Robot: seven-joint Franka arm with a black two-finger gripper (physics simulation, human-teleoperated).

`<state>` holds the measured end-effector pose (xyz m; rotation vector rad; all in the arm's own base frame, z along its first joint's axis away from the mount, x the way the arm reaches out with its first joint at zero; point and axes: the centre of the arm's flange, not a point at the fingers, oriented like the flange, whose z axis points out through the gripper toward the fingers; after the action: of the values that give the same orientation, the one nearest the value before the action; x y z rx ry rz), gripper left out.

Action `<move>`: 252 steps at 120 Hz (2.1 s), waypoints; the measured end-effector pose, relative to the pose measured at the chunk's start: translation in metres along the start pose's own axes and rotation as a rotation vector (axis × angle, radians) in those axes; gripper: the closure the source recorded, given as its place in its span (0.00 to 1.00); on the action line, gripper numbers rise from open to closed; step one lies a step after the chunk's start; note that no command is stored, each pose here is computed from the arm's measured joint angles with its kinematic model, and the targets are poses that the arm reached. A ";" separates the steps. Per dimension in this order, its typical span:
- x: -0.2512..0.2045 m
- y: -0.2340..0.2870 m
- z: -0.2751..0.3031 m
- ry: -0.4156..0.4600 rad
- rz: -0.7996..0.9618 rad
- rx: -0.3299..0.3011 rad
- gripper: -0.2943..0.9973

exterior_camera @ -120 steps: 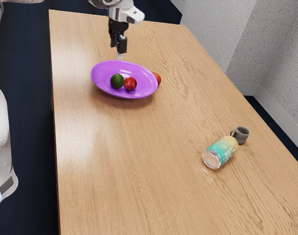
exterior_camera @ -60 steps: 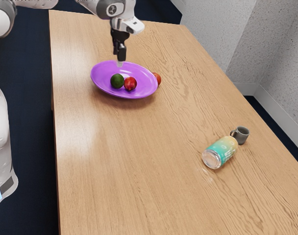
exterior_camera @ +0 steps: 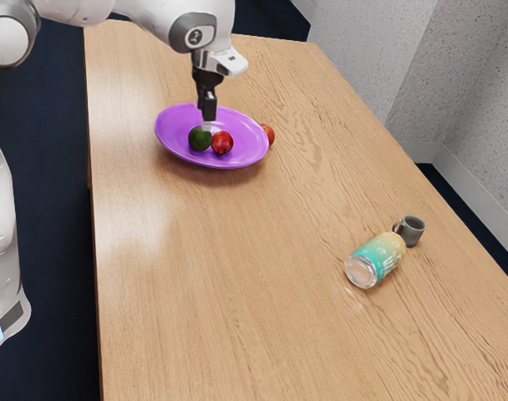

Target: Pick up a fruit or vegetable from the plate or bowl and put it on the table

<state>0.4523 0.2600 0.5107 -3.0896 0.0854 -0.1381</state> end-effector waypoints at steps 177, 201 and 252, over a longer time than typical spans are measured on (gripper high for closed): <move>-0.011 -0.025 0.042 0.017 -0.002 -0.028 0.23; -0.009 -0.025 0.053 0.006 0.006 -0.031 0.23; -0.011 -0.027 0.065 0.000 0.012 -0.029 0.27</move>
<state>0.4491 0.2899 0.4468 -3.1171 0.1069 -0.1376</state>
